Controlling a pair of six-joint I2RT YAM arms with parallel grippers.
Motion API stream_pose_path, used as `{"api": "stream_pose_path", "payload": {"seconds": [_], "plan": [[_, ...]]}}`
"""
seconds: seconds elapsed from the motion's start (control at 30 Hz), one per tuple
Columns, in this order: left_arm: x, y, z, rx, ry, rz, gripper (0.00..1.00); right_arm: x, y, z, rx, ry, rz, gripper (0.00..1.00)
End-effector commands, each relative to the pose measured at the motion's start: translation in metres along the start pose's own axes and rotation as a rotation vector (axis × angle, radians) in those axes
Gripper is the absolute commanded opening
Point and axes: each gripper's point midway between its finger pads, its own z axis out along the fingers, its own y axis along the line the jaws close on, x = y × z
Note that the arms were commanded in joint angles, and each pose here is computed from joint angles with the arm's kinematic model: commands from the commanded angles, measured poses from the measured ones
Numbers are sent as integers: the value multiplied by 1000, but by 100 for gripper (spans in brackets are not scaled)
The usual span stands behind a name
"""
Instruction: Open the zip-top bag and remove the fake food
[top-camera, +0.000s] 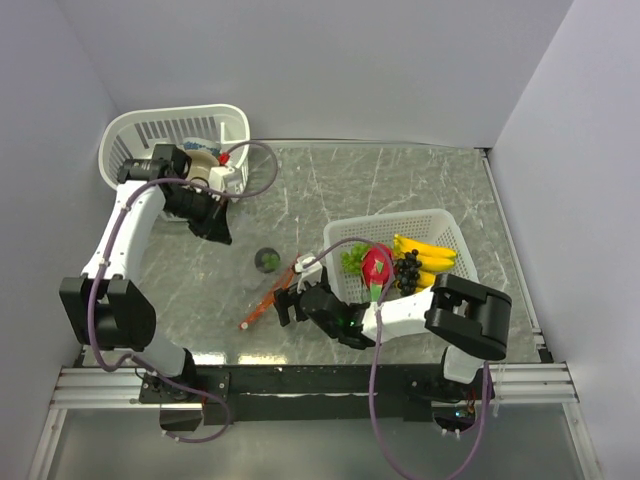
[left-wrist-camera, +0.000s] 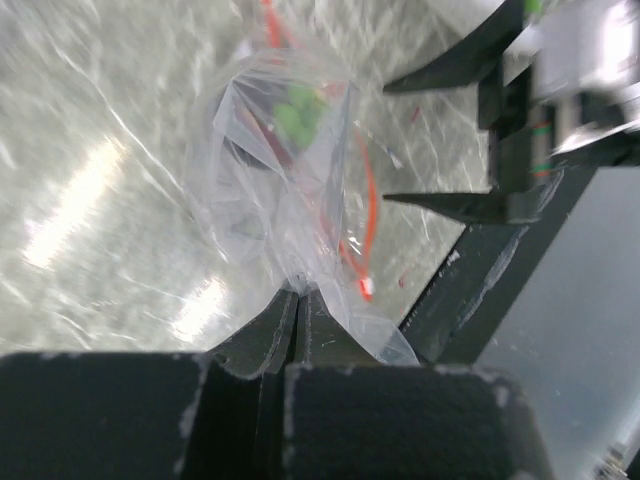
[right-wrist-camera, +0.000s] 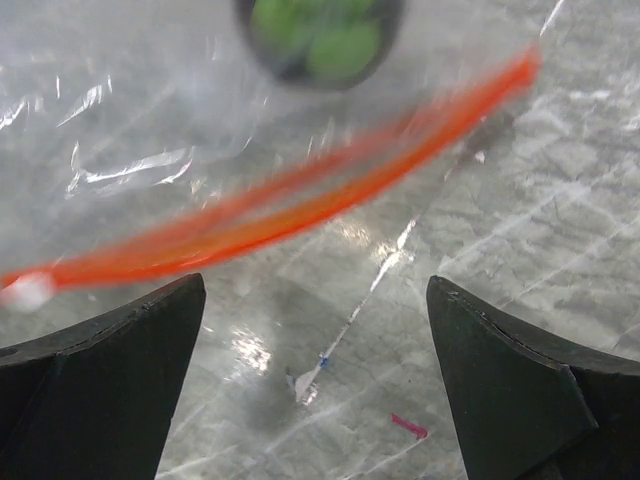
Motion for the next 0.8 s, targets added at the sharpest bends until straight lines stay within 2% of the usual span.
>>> {"api": "stream_pose_path", "payload": {"seconds": [0.0, 0.07, 0.2, 0.27, 0.43, 0.5, 0.63, 0.77], "plan": [[-30, -33, -28, -24, -79, 82, 1, -6, 8, 7, 3, -25, 15, 100], [-31, -34, -29, -36, -82, 111, 1, -7, 9, 7, -3, -28, 15, 100], [10, -16, 5, 24, 51, 40, 1, -7, 11, 10, -3, -28, 16, 100], [24, -4, 19, 24, 78, 13, 1, -7, 11, 10, -2, -30, 14, 100], [64, 49, 43, -51, 160, -67, 1, -3, 10, 13, 0, -18, -11, 100], [71, 64, 41, -75, 163, -91, 1, -3, 9, 15, 10, -19, -25, 100], [91, 109, 38, -230, 219, -95, 1, 0, 11, 23, 14, -11, -49, 100], [120, 131, 46, -301, 287, -106, 1, -5, 11, 33, 19, -18, -54, 100]]}}
